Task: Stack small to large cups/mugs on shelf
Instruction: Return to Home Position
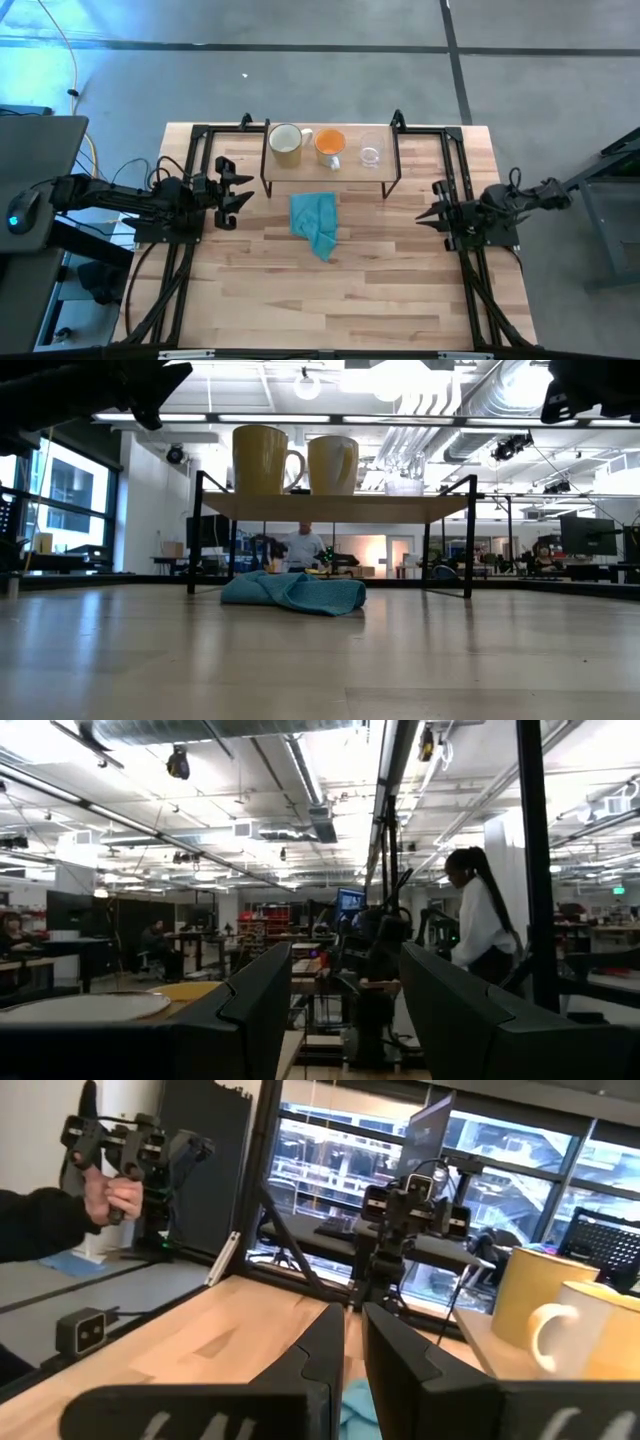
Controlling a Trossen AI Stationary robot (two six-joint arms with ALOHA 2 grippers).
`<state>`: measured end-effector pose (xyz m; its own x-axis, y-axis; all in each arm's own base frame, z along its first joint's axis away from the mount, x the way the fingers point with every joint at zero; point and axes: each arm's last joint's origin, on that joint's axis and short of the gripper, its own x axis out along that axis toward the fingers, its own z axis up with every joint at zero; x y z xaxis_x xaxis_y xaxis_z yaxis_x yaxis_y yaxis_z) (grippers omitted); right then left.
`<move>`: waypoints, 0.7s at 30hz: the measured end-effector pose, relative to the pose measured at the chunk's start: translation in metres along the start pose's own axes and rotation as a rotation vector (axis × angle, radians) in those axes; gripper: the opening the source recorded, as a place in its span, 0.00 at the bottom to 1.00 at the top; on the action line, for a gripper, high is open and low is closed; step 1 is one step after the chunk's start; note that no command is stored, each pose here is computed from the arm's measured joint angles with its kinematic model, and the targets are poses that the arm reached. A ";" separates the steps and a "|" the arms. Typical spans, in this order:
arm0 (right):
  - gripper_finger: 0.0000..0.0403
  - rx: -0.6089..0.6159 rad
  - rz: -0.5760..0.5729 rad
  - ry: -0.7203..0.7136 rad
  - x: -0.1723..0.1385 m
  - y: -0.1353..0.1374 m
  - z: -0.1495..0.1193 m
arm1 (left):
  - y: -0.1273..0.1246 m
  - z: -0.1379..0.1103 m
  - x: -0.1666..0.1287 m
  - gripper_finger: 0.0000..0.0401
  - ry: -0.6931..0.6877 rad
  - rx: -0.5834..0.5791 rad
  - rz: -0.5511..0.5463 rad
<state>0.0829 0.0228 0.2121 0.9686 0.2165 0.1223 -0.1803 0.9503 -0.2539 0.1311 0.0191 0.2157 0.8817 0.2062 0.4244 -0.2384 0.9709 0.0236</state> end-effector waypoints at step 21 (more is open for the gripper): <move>0.08 0.060 -0.174 0.125 0.004 -0.010 -0.034 | 0.000 -0.006 0.000 0.44 0.066 0.000 0.011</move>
<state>0.0940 0.0064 0.1825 0.9990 0.0221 0.0389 -0.0146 0.9832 -0.1817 0.1335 0.0199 0.2099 0.9039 0.2249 0.3639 -0.2485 0.9685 0.0186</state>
